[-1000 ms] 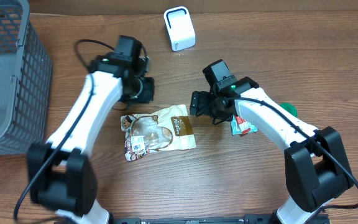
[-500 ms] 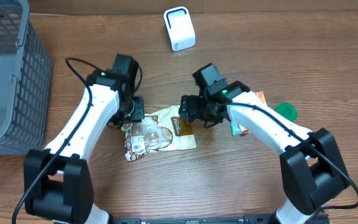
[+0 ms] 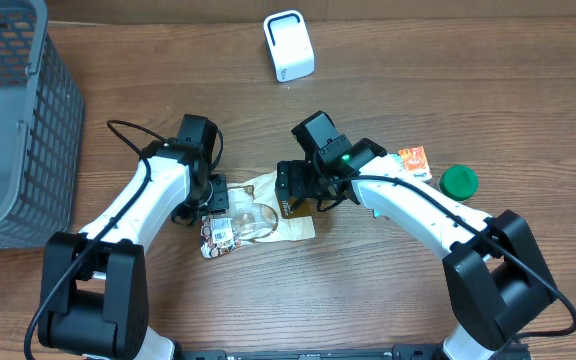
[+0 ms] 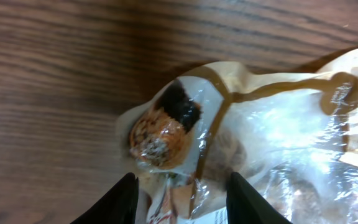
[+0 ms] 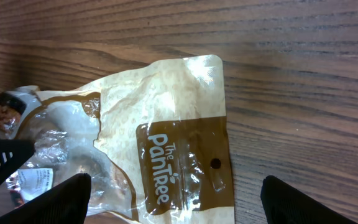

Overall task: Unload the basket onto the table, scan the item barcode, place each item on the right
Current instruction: 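Grasp the PanTree bag edges with both grippers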

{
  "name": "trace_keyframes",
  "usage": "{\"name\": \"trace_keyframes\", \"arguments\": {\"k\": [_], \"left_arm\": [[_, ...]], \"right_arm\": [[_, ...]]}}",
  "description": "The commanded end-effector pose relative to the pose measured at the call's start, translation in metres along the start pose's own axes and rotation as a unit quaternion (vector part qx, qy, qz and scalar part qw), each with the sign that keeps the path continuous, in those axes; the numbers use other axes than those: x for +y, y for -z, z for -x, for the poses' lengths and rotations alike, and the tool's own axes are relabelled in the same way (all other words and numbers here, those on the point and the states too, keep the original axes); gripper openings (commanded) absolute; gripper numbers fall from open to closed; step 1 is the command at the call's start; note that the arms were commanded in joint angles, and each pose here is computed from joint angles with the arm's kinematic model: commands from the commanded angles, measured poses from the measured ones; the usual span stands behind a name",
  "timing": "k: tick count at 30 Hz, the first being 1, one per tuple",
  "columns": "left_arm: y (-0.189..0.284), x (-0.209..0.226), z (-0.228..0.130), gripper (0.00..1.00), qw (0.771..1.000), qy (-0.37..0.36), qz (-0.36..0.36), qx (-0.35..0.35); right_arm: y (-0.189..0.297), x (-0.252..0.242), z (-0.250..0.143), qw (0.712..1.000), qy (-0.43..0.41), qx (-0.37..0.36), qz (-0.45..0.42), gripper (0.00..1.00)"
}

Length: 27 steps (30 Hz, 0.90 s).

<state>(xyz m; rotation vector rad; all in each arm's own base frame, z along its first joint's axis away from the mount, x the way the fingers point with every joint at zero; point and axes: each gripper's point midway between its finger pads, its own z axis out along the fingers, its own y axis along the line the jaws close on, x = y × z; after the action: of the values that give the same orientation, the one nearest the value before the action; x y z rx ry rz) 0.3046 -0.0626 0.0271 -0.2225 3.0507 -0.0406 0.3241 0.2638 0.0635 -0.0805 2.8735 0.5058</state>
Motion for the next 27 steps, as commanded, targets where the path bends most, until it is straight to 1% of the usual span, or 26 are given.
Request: {"name": "trace_keyframes", "arguments": {"k": [1, 9, 14, 16, 22, 27], "left_arm": [[-0.018, 0.006, -0.015, 0.37, 1.000, 0.009, 0.006, 0.016], [-0.034, 0.010, -0.027, 0.34, 1.000, 0.009, 0.007, 0.019], [-0.035, 0.011, -0.029, 0.33, 1.000, 0.009, 0.008, 0.022], [-0.035, 0.011, -0.029, 0.33, 1.000, 0.009, 0.008, 0.021], [-0.035, 0.011, -0.029, 0.33, 1.000, 0.009, 0.008, 0.021], [-0.035, 0.011, -0.029, 0.33, 1.000, 0.009, 0.008, 0.022]], "right_arm": [[-0.004, -0.001, -0.003, 1.000, 0.007, 0.002, -0.009, 0.89], [-0.027, -0.001, -0.021, 0.999, 0.008, 0.035, -0.023, 0.89], [-0.041, -0.006, -0.042, 0.995, -0.046, 0.076, -0.038, 0.89], [-0.046, 0.002, -0.053, 0.994, -0.045, 0.101, -0.019, 0.89], [-0.058, 0.015, -0.070, 0.989, -0.043, 0.140, 0.010, 0.89], [-0.063, 0.037, -0.083, 0.980, -0.046, 0.183, 0.071, 0.90]]}}
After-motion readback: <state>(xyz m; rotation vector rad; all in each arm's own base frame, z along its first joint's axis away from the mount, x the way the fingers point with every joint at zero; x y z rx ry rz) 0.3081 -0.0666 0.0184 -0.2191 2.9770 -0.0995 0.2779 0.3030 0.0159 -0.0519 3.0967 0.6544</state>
